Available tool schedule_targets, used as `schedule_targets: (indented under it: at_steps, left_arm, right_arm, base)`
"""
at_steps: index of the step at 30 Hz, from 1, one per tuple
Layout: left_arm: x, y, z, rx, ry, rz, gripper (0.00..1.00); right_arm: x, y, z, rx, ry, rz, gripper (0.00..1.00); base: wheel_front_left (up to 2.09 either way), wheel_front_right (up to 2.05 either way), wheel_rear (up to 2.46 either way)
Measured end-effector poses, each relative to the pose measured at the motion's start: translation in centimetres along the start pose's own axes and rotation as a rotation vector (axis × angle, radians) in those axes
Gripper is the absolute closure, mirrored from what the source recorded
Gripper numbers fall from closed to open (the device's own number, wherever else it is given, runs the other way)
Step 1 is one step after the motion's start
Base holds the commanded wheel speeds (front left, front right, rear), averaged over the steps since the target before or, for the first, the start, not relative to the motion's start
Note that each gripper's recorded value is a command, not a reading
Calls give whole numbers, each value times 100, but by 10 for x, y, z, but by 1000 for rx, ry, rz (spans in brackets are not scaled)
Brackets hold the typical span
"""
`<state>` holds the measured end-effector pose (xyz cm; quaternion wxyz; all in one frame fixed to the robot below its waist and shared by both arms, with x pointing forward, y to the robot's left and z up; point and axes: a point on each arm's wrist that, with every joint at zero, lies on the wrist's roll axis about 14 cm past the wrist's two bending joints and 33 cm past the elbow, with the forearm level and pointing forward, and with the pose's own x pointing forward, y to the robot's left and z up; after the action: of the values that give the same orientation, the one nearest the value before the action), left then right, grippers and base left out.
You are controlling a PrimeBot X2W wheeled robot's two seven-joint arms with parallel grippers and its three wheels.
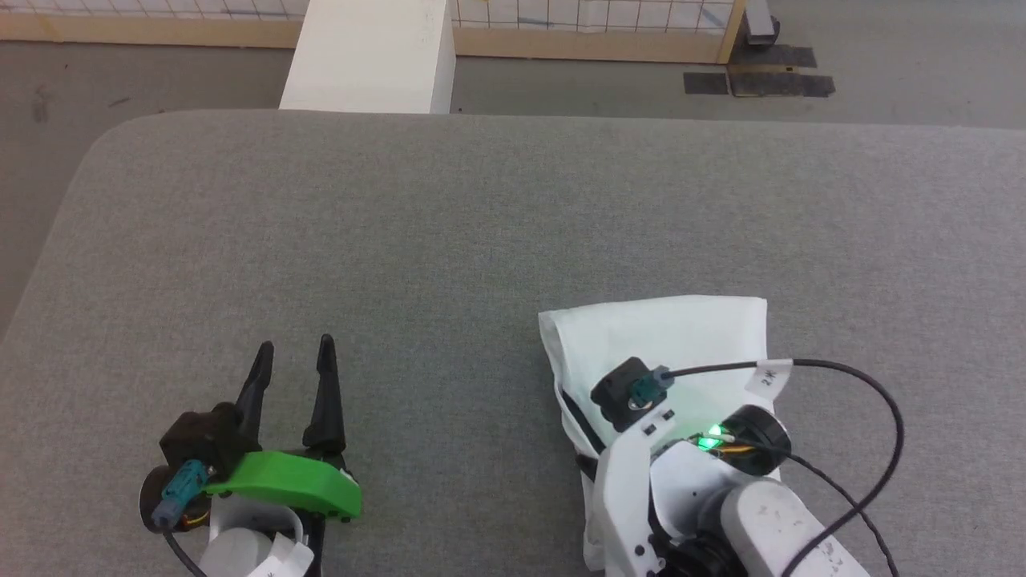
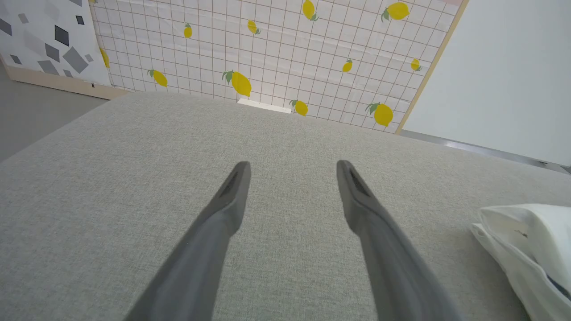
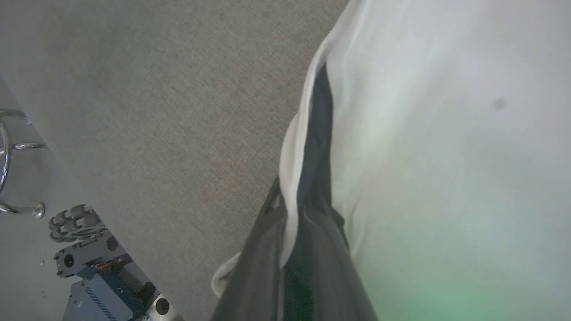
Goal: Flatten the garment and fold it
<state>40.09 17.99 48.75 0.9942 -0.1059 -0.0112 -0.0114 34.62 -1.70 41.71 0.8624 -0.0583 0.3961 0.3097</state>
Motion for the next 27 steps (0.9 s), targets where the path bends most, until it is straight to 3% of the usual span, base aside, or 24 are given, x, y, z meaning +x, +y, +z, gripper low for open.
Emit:
schedule_targets:
  at_steps: [2,3,5,10,14,18,23,27]
  left_arm:
    - [0,1,-1,0,4,4,0]
    - [0,2,-2,0,5,5,0]
    - [0,2,-2,0,7,5,0]
    - [1,-2,0,-1,0,-5,0]
    - [3,-7,4,1,-12,-18,0]
    - [7,-14,9,-3,-31,-41,0]
    - [10,-24,16,-6,-50,-67,0]
    - [12,-31,18,1,-58,-89,0]
  right_arm:
    - [6,0,-4,6,23,9,100]
    - [8,0,-5,8,33,11,81]
    - [10,0,-7,16,41,16,0]
    - [3,6,17,52,-82,46,0]
    - [-29,0,75,85,-378,40,0]
    - [-78,-30,118,134,-681,-46,0]
    - [-130,-81,110,262,-880,-204,0]
    - [-150,-110,80,356,-908,-311,0]
  base:
    - [0,0,0]
    - [0,0,0]
    - [0,0,0]
    - [0,0,0]
    - [0,0,0]
    - [0,0,0]
    - [0,0,0]
    - [0,0,0]
